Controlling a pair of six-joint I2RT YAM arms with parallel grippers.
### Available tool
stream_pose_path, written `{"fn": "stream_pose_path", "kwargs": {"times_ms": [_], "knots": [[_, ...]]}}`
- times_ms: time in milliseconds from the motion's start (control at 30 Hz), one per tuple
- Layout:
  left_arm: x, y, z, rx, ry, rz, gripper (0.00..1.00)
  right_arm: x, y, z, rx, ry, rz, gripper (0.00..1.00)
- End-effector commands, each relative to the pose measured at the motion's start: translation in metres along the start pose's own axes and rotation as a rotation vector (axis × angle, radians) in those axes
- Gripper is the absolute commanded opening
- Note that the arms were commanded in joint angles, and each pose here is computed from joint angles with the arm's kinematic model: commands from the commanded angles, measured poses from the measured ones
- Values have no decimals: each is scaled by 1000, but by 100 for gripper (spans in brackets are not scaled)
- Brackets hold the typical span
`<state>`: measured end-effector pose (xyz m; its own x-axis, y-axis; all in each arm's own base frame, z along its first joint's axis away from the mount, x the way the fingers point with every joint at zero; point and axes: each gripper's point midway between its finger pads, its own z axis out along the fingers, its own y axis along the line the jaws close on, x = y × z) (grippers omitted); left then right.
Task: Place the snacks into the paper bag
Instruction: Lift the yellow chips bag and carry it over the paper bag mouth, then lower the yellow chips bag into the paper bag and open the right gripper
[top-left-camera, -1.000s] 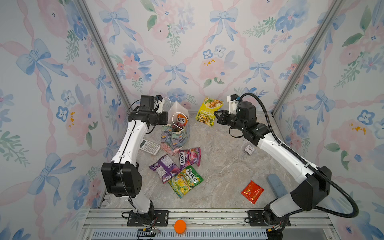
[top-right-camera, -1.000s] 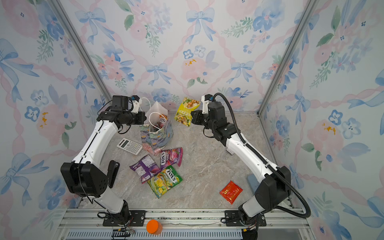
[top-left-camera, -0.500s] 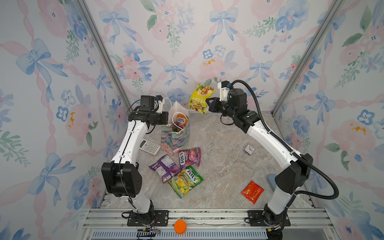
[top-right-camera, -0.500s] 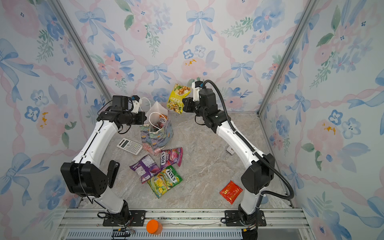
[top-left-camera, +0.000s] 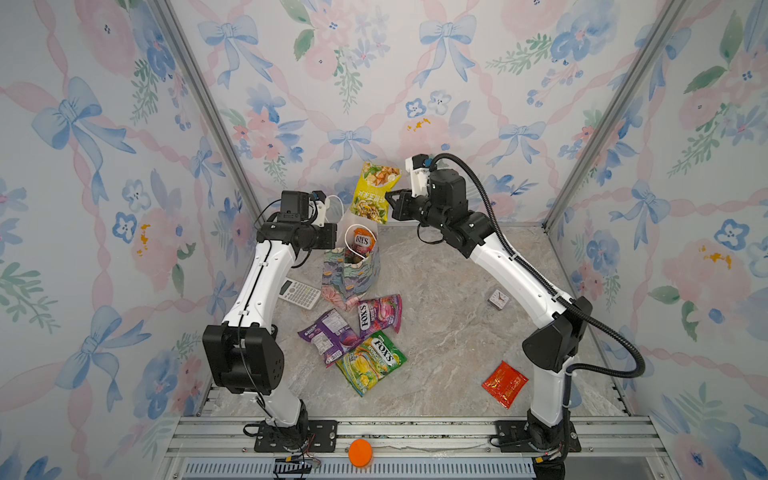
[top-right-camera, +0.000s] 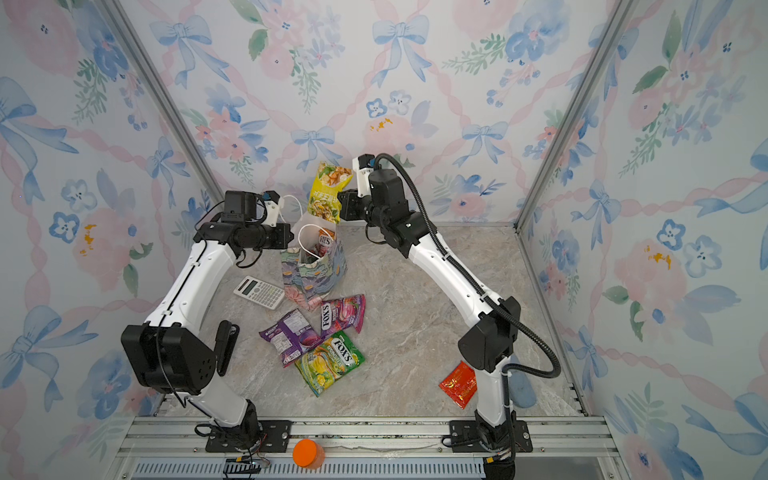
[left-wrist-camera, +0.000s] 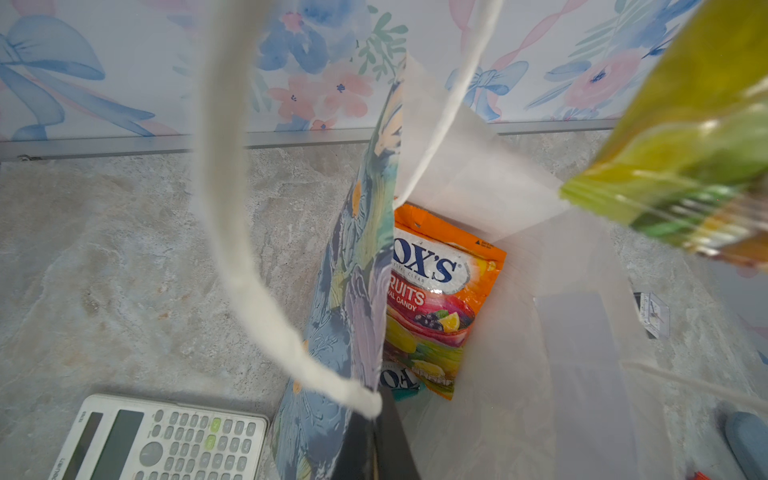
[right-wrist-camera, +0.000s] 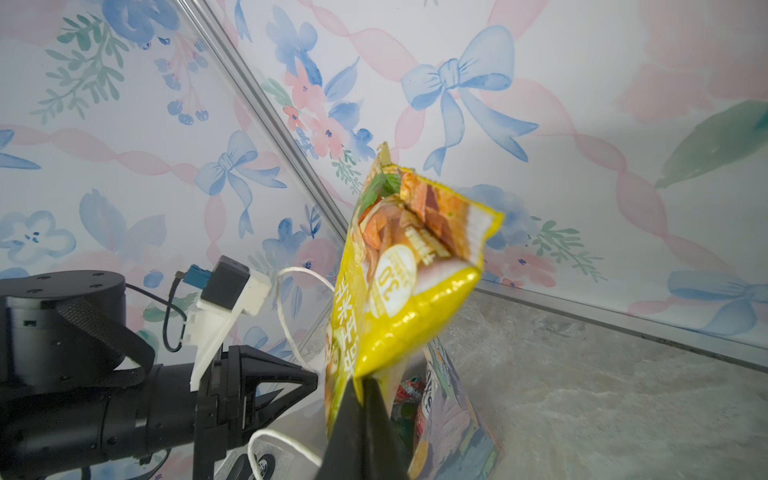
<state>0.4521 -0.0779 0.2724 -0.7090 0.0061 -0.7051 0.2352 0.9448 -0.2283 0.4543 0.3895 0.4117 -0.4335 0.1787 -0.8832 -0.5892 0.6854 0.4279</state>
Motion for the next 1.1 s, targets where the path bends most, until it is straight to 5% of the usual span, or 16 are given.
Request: {"fn": "stream_pose_path", "kwargs": {"times_ms": [0,1067], "knots": [[2,-5,-9,22,-2,-1,0,12,10,10,2,40,-38,0],[4,-2,-7,8,3,-3,0,36,11,31,37,69,-130,0]]}}
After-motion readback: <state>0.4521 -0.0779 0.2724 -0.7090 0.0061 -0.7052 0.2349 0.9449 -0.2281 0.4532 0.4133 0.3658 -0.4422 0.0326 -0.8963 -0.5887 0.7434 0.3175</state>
